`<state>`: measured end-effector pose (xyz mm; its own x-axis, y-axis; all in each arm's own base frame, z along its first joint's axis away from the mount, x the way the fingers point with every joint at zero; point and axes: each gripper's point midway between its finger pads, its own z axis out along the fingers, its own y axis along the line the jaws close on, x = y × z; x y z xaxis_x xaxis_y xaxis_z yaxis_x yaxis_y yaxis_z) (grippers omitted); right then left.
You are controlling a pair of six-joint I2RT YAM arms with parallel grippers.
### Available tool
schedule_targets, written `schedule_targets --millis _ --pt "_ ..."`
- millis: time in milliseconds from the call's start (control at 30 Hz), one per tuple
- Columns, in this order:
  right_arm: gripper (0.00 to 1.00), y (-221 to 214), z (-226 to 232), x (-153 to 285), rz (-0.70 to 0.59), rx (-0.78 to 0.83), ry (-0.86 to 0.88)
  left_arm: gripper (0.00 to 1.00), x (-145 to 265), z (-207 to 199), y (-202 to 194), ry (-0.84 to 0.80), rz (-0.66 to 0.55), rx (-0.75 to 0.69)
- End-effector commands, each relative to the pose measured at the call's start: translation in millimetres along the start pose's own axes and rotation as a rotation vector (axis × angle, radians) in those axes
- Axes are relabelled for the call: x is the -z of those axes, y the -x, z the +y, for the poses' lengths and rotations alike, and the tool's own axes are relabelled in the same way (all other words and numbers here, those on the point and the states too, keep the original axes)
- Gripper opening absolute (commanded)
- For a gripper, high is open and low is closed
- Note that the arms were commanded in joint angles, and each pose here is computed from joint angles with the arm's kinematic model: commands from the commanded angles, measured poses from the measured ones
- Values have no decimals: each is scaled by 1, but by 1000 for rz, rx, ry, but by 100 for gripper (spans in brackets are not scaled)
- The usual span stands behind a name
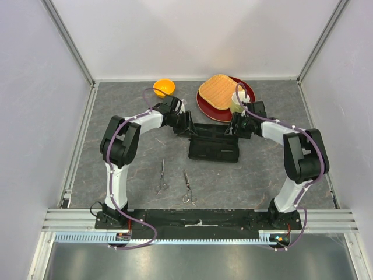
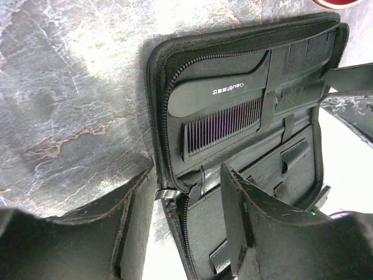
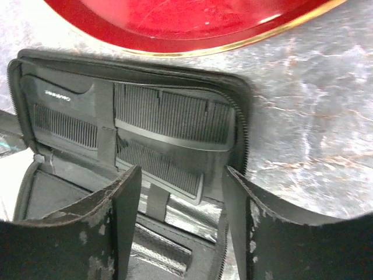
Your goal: Sort the hair-cutting tools
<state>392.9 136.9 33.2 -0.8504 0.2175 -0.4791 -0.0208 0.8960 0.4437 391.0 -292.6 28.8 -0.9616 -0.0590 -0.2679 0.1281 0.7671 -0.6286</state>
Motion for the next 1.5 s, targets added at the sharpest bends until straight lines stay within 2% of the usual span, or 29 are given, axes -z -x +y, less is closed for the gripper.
schedule_targets --millis 0,300,467,500,567,833,1067,1200,1333,1467 --pt "68 -2 -49 23 -1 -10 -267 58 10 13 6 94 -51 -53" --pt "75 41 -16 63 -133 39 -217 69 45 -13 30 94 -155 -113" --pt "77 43 1 74 -153 80 -191 80 67 -21 34 110 -199 -133" --pt "76 40 3 74 -146 88 -186 89 70 -21 33 115 -206 -136" --pt "77 34 14 73 -131 125 -166 91 81 -22 30 128 -224 -138" --pt "72 -15 87 61 -37 289 -14 89 116 -26 -1 120 -234 -120" --pt "67 -54 117 58 9 363 -10 88 143 -8 -36 187 -256 -69" --pt "67 -74 144 73 -10 415 -9 89 173 -7 -47 214 -327 -50" --pt "67 -122 175 88 22 480 16 96 199 5 -60 283 -403 -4" --pt "66 -176 182 88 80 523 -19 98 229 19 -70 365 -492 65"
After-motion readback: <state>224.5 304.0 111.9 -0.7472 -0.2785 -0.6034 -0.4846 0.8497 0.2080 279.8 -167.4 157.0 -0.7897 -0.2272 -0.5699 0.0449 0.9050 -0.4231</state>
